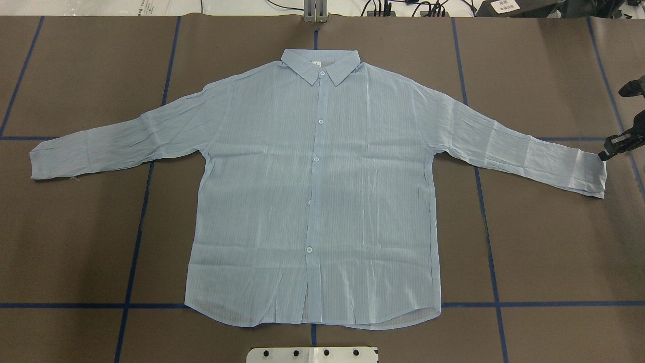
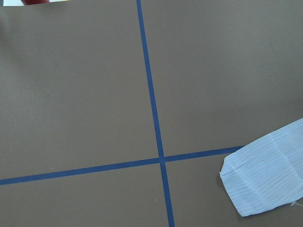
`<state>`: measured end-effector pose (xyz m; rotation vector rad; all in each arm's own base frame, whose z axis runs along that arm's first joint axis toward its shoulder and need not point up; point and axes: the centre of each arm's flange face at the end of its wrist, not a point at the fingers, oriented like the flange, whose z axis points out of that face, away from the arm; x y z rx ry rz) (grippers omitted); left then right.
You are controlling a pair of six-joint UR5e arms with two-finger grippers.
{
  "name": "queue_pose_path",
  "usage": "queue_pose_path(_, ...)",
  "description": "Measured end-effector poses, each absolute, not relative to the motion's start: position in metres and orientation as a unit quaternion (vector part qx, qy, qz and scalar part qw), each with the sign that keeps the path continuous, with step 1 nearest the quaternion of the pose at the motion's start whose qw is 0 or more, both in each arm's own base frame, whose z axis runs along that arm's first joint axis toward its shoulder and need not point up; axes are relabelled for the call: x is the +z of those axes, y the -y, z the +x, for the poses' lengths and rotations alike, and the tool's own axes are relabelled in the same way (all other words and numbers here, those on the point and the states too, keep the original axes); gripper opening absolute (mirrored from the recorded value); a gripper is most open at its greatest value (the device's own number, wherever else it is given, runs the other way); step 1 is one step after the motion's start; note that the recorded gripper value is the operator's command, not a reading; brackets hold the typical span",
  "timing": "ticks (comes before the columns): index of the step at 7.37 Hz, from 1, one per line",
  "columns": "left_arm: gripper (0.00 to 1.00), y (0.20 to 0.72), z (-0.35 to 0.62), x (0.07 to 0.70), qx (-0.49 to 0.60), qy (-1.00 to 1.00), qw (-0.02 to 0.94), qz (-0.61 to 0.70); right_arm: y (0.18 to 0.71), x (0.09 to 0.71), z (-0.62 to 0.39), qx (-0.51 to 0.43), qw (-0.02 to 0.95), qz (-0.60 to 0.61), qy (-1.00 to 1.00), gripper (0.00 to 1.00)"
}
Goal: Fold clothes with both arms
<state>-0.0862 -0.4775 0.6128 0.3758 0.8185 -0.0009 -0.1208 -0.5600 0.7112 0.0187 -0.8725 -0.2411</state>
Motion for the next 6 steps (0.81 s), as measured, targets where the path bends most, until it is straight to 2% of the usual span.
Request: queue_pose_path(6, 0.99, 0.4772, -0.0862, 0.6122, 0.000, -0.396, 0.900, 0.182, 0.5615, 0.7160, -0.1183, -0.114, 0.907, 0.012, 0.406, 0.40)
